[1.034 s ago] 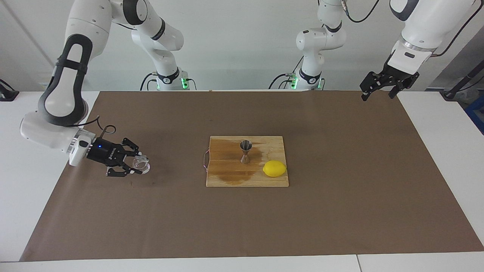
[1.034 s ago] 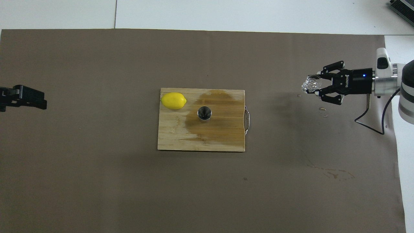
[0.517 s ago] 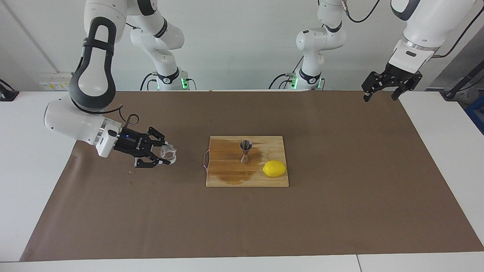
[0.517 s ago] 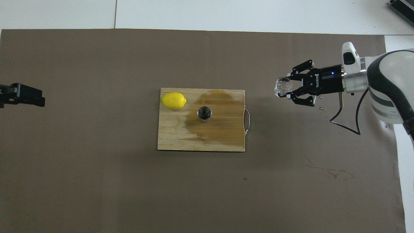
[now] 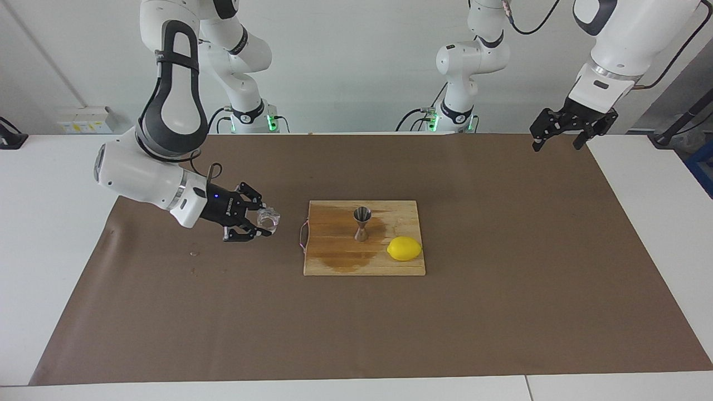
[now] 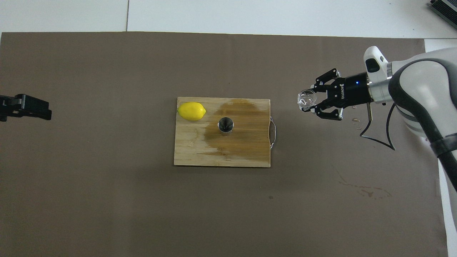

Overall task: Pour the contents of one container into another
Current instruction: 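Lift the clear glass and carry it over the metal cup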

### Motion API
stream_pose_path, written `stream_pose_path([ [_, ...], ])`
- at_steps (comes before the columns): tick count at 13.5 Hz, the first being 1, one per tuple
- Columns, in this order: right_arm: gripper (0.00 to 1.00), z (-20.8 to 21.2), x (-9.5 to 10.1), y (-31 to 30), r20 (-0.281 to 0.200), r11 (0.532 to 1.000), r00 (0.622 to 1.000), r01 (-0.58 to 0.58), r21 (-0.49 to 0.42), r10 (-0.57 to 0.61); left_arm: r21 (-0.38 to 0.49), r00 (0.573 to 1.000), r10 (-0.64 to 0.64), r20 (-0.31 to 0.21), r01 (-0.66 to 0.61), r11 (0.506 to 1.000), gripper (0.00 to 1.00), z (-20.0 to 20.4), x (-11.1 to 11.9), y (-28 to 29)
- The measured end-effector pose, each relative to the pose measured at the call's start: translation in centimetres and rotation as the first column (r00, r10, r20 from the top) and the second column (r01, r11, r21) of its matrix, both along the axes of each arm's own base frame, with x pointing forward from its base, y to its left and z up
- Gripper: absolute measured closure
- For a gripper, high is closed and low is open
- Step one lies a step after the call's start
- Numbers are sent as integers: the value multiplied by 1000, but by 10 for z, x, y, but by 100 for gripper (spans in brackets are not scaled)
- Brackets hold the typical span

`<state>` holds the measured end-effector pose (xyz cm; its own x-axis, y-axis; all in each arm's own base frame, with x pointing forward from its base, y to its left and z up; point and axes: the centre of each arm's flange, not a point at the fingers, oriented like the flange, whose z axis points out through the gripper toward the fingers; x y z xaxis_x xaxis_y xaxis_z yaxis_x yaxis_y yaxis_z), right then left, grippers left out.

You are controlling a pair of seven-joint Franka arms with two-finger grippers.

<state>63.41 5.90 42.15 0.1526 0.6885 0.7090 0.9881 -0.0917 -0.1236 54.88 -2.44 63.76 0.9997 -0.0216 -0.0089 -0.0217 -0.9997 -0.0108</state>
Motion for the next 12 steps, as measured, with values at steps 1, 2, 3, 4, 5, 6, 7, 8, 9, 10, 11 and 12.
stream_pose_path([
  [1,51,1,-1,4,1,1000,1000,-6,0,6,0,1000,3,0,-3,1000,0,0,0,2],
  [2,51,1,-1,12,2,1000,1000,-17,0,17,0,1000,3,0,-3,1000,0,0,0,2],
  [3,51,1,-2,21,5,1000,1000,-25,-4,25,0,1000,3,0,-3,1000,0,0,0,2],
  [4,51,1,-1,30,8,1000,1000,-24,-9,24,0,1000,3,0,-3,1000,0,0,0,2],
  [5,51,2,-1,39,11,1000,1000,-22,-14,22,0,1000,3,0,-3,1000,0,0,0,2],
  [6,51,2,-2,49,15,1000,1000,-23,-19,23,0,1000,3,0,-3,1000,0,0,0,2],
  [7,51,1,-2,58,21,999,1000,-21,-25,22,0,1000,3,-1,-3,1000,0,0,0,2],
  [8,51,-1,-3,68,30,999,999,-17,-33,18,0,1000,3,-1,-3,1000,0,0,0,2],
  [9,51,-4,-5,78,40,999,999,-12,-43,14,0,1000,3,-1,-3,1000,0,0,0,2],
  [10,51,-7,-7,88,47,999,999,-8,-53,11,0,1000,3,-1,-3,1000,0,0,0,2],
  [11,51,-9,-9,99,47,998,999,-4,-58,7,0,1000,3,-1,-3,1000,0,0,0,2],
  [12,51,-10,-12,111,43,998,999,-3,-62,5,0,1000,3,-1,-3,1000,0,0,0,2],
])
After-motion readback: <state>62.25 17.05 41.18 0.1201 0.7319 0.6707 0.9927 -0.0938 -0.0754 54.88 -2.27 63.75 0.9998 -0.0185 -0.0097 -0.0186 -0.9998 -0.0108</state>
